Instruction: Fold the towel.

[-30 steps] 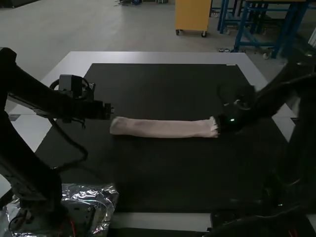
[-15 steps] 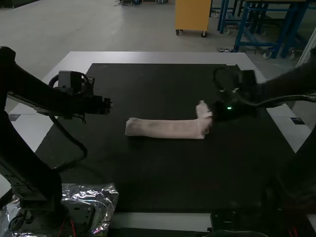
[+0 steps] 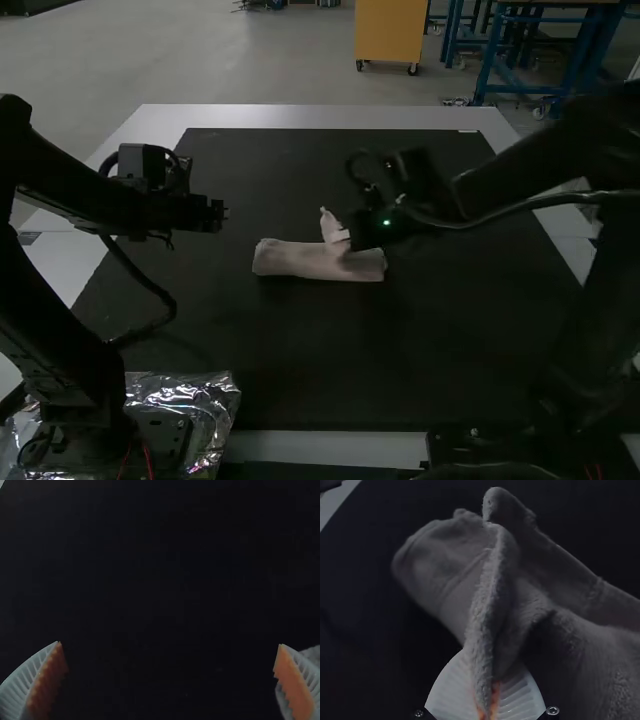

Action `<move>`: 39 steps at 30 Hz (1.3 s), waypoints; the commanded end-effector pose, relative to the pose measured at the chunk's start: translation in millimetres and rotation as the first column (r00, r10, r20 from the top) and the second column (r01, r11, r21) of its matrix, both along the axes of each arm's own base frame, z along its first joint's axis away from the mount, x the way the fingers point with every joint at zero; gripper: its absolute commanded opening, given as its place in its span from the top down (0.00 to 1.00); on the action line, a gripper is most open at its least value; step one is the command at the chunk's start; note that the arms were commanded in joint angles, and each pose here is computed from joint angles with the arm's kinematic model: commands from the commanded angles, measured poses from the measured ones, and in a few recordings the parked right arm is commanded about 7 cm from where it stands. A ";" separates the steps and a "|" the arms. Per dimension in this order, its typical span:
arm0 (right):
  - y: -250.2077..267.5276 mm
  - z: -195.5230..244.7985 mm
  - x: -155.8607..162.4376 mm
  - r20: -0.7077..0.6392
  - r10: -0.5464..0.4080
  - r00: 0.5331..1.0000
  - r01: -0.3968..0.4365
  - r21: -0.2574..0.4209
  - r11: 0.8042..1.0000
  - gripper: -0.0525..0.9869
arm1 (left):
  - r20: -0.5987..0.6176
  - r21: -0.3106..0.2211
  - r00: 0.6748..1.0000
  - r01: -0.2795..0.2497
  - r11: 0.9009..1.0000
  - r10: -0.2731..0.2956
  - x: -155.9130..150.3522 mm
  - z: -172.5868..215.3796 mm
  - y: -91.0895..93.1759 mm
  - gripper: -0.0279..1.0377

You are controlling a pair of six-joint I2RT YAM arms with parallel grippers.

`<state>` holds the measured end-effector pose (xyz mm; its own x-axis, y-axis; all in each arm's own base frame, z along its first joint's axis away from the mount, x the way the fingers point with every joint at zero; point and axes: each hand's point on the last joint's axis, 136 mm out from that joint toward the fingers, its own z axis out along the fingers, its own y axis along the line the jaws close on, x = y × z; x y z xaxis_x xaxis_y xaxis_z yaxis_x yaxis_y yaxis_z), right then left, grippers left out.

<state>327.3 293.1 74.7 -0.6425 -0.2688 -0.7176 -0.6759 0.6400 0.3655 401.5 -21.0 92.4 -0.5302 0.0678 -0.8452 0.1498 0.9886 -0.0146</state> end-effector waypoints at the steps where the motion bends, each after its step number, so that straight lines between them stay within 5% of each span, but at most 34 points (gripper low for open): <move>1: 19.6 9.6 10.8 0.022 0.002 1.000 -0.003 0.026 1.000 0.97 | 0.020 0.014 1.000 0.002 1.000 -0.002 -0.5 5.2 1.3 0.07; 17: 88.6 1.3 23.5 0.023 0.094 0.995 -0.095 0.048 0.994 0.97 | 0.058 0.014 0.998 0.008 1.000 -0.008 -0.5 7.7 0.6 0.07; 18: 93.6 4.7 21.8 0.025 0.103 0.994 -0.105 0.060 0.993 0.94 | 0.060 0.014 0.998 0.008 1.000 -0.008 -0.3 8.1 0.6 0.07; 22: 112.2 21.3 9.1 0.013 0.150 0.989 -0.150 0.126 0.981 0.56 | 0.057 0.014 0.998 0.008 1.000 -0.008 -0.9 7.1 0.6 0.07; 26: 108.2 43.4 8.3 0.070 0.135 0.988 -0.144 0.137 0.980 0.35 | 0.051 0.012 0.999 0.012 1.000 -0.013 -3.1 4.6 -0.6 0.07; 28: 103.6 50.8 8.0 0.096 0.120 0.988 -0.134 0.150 0.980 0.42 | 0.048 0.012 0.999 0.010 1.000 -0.011 -3.9 3.3 0.0 0.07; 31: 95.3 52.9 6.1 0.143 0.112 0.983 -0.136 0.176 0.975 0.97 | 0.042 0.012 0.999 0.012 1.000 -0.013 -5.7 0.8 -0.6 0.07; 39: 79.4 16.0 11.2 0.118 0.082 0.990 -0.101 0.162 0.982 0.97 | 0.040 0.010 0.999 0.011 1.000 -0.012 -6.0 0.8 -0.6 0.07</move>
<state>331.9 378.1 101.4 -0.5242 -0.1971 -0.8285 -0.7835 0.4929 0.3784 394.3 -21.2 83.8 -0.5207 0.0728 -0.8507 0.1532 0.9882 -0.0092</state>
